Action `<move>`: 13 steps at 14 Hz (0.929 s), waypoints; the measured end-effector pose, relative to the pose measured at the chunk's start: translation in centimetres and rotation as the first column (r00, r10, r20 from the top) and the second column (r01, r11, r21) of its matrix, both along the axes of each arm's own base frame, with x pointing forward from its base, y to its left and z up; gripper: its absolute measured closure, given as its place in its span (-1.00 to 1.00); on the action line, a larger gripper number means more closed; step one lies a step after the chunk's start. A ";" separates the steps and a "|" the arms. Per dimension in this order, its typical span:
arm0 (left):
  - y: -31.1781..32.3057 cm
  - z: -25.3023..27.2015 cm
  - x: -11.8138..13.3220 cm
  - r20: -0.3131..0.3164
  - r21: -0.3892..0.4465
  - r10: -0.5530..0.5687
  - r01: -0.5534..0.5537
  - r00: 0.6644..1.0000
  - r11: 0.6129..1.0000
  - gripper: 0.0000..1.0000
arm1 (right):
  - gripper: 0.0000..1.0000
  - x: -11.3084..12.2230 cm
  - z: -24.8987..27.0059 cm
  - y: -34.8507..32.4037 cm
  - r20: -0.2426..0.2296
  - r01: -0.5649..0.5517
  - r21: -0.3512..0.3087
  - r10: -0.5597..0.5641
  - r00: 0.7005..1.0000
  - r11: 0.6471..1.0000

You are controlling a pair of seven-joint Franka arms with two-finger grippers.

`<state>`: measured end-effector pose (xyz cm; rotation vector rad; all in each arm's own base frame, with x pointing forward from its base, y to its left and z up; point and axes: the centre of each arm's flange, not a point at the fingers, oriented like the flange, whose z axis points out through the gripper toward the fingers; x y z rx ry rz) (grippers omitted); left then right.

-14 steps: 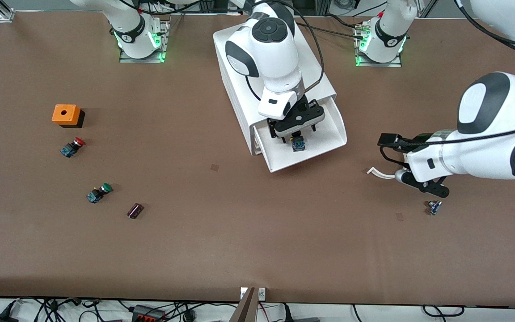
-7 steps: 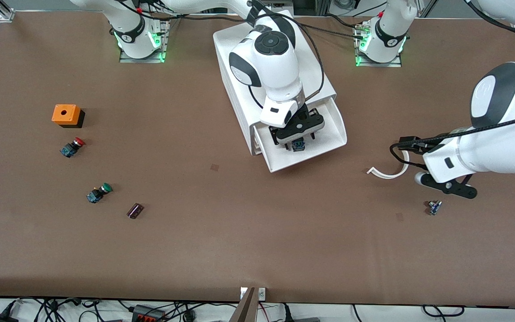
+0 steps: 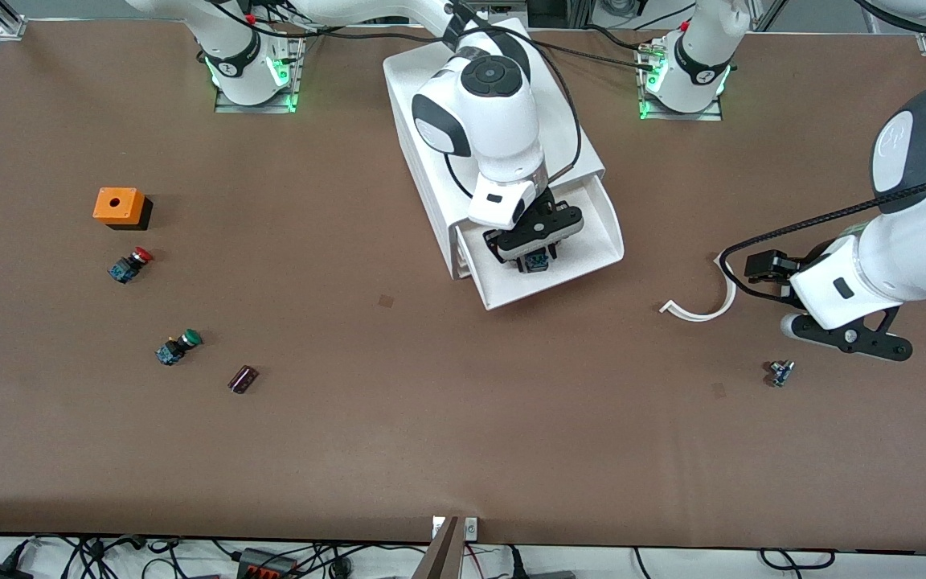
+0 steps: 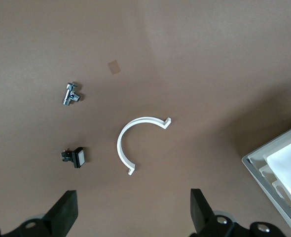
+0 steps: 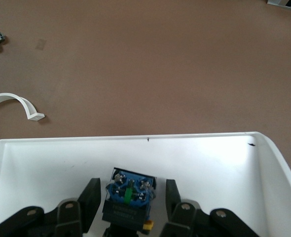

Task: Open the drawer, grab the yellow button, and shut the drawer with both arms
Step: 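Lift the button out of the drawer with the right gripper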

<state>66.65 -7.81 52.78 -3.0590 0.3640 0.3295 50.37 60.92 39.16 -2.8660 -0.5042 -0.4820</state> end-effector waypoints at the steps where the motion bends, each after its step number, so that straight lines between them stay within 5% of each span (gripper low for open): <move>1: -0.1 0.0 0.0 0.000 0.000 -0.001 0.001 1.000 1.000 -1.00 | -0.10 0.0 0.0 0.0 0.000 0.000 0.000 0.000 1.000 1.000; 4: -0.1 0.0 0.0 0.000 0.000 -0.002 0.002 1.000 1.000 -1.00 | 0.16 0.0 0.0 0.0 0.001 0.000 0.000 0.000 1.000 1.000; 13: -0.8 0.0 -0.1 0.008 0.018 0.089 -0.089 0.996 0.996 -1.00 | 0.18 0.9 3.4 -0.3 0.037 0.012 0.023 -0.013 0.999 1.000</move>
